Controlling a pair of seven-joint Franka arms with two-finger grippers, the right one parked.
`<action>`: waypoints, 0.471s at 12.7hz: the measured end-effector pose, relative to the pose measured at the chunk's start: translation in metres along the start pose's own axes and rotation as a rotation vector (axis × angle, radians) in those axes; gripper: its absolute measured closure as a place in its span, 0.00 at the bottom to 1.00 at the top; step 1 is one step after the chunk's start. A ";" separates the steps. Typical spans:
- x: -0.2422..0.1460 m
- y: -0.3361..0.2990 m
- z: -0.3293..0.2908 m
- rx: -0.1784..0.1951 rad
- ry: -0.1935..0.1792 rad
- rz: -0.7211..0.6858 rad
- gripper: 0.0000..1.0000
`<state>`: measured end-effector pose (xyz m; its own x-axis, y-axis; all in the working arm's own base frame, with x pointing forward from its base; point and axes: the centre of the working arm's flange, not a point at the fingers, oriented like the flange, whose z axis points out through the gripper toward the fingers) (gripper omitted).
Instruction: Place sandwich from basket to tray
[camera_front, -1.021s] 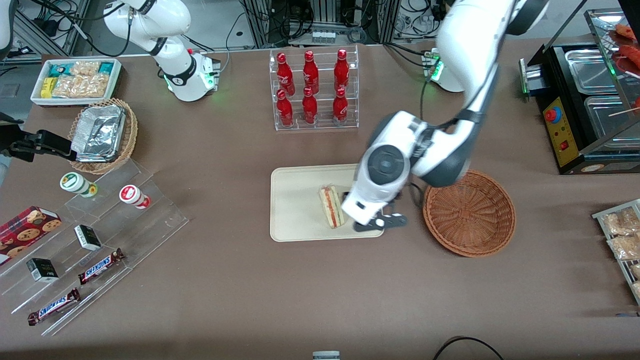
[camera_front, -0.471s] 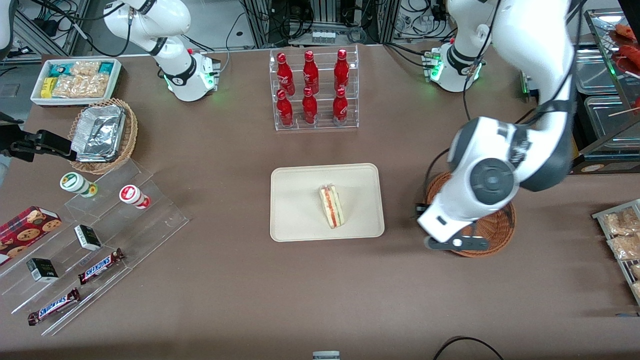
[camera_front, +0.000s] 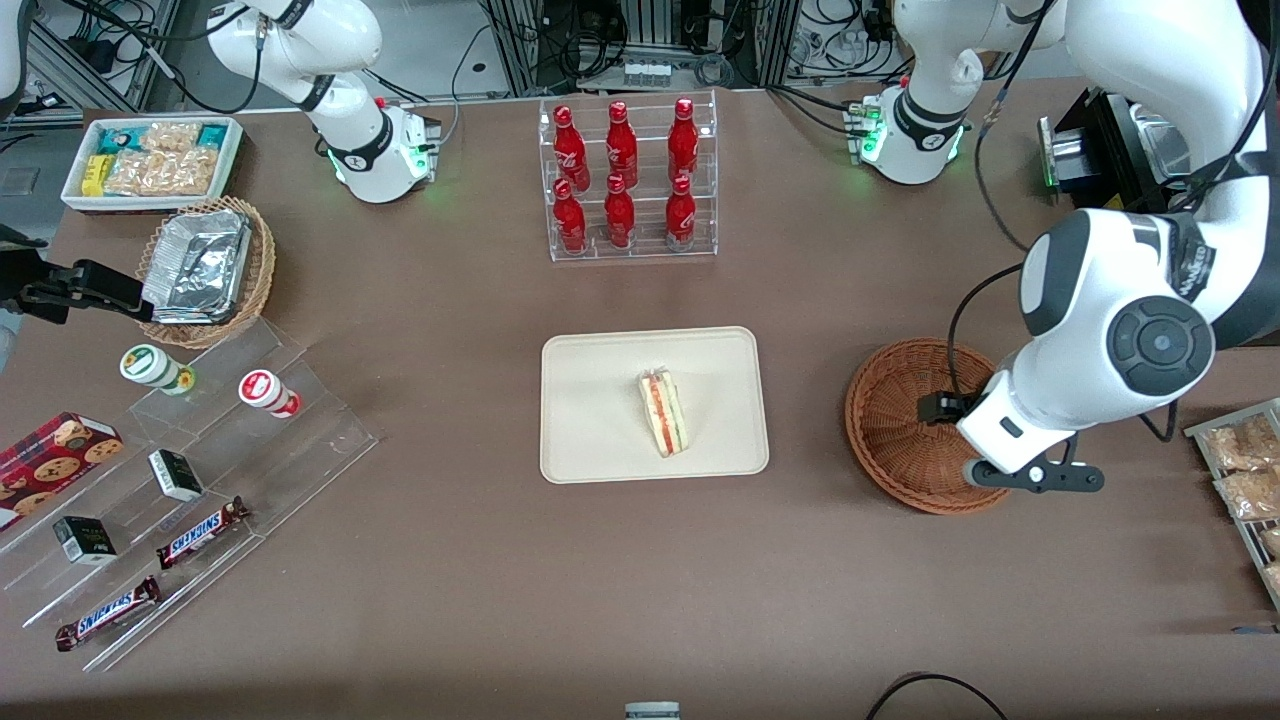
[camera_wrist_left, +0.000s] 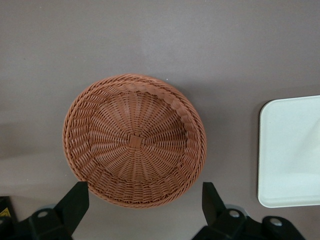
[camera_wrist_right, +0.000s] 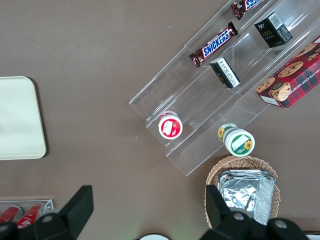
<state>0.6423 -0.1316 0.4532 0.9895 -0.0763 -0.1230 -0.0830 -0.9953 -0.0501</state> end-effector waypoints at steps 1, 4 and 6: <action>-0.005 0.001 -0.006 0.000 0.005 0.002 0.00; -0.025 -0.010 -0.026 0.003 0.012 -0.011 0.00; -0.041 -0.022 -0.037 0.008 -0.009 -0.029 0.00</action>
<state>0.6083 -0.1085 0.4956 0.9903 -0.0469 -0.1306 -0.0553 -0.9966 -0.0616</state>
